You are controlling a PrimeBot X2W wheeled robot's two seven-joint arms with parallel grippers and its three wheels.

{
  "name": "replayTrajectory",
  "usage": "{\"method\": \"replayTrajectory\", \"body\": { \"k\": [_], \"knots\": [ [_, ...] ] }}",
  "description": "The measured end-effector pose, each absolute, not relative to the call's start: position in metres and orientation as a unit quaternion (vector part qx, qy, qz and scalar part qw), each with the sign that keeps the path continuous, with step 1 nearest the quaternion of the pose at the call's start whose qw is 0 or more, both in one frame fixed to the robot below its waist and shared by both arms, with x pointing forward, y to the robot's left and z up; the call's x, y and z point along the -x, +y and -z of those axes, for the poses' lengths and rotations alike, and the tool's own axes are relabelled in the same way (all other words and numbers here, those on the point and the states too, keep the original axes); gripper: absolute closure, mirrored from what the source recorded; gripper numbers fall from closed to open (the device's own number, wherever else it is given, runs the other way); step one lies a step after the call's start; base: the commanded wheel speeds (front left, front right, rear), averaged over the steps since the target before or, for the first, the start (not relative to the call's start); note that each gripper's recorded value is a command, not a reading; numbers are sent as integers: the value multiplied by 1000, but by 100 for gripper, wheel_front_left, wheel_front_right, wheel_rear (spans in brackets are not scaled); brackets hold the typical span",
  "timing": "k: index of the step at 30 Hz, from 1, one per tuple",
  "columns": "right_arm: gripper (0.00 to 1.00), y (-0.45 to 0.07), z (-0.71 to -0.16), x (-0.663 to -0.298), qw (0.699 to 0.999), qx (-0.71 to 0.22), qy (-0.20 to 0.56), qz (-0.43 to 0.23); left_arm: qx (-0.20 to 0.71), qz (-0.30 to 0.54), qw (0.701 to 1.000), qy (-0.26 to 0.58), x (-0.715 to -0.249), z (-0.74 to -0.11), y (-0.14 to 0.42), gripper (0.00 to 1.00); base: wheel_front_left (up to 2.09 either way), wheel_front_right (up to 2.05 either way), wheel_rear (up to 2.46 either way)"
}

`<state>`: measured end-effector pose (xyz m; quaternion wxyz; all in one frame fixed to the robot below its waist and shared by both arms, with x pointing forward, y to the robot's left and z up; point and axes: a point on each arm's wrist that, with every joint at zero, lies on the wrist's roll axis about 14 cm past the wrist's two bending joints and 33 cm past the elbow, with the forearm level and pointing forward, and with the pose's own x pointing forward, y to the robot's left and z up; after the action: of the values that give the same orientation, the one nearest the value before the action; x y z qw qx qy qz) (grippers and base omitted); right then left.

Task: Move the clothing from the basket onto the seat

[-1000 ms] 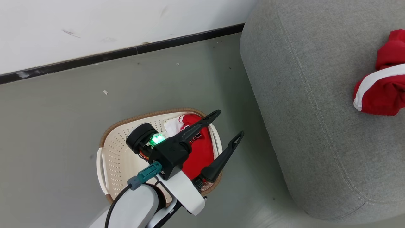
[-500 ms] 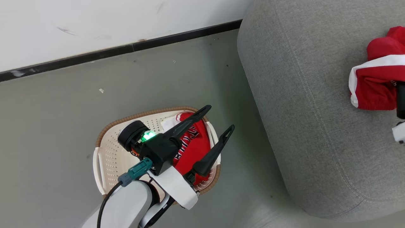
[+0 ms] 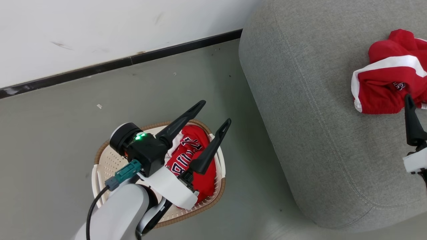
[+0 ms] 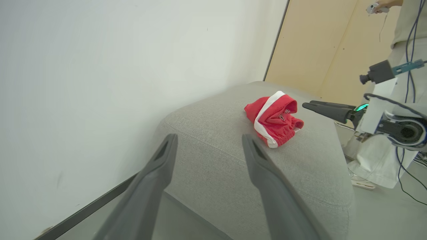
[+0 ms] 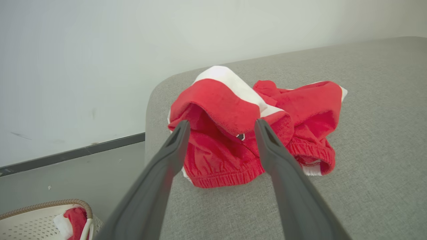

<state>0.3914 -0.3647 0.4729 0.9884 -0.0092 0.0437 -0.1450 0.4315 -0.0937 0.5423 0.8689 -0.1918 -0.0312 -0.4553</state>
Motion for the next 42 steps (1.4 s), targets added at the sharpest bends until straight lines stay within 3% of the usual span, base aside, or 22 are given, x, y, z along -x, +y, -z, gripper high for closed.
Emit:
{"method": "replayTrajectory", "body": {
  "k": [10,20,33,42],
  "knots": [
    [0,-321,-514,-403,996,40,-19,78,198,404,891,-65,-449,-556,-70,0,0,0,0],
    [0,-243,-560,-431,994,37,-97,-21,187,294,936,-49,-459,-538,-11,0,0,0,0],
    [0,-179,-555,-423,992,20,-97,-81,163,149,975,-21,-443,-514,71,0,0,0,0],
    [0,-163,-545,-406,993,0,-86,-85,126,81,989,-10,-420,-505,112,0,0,0,0]
  ]
}}
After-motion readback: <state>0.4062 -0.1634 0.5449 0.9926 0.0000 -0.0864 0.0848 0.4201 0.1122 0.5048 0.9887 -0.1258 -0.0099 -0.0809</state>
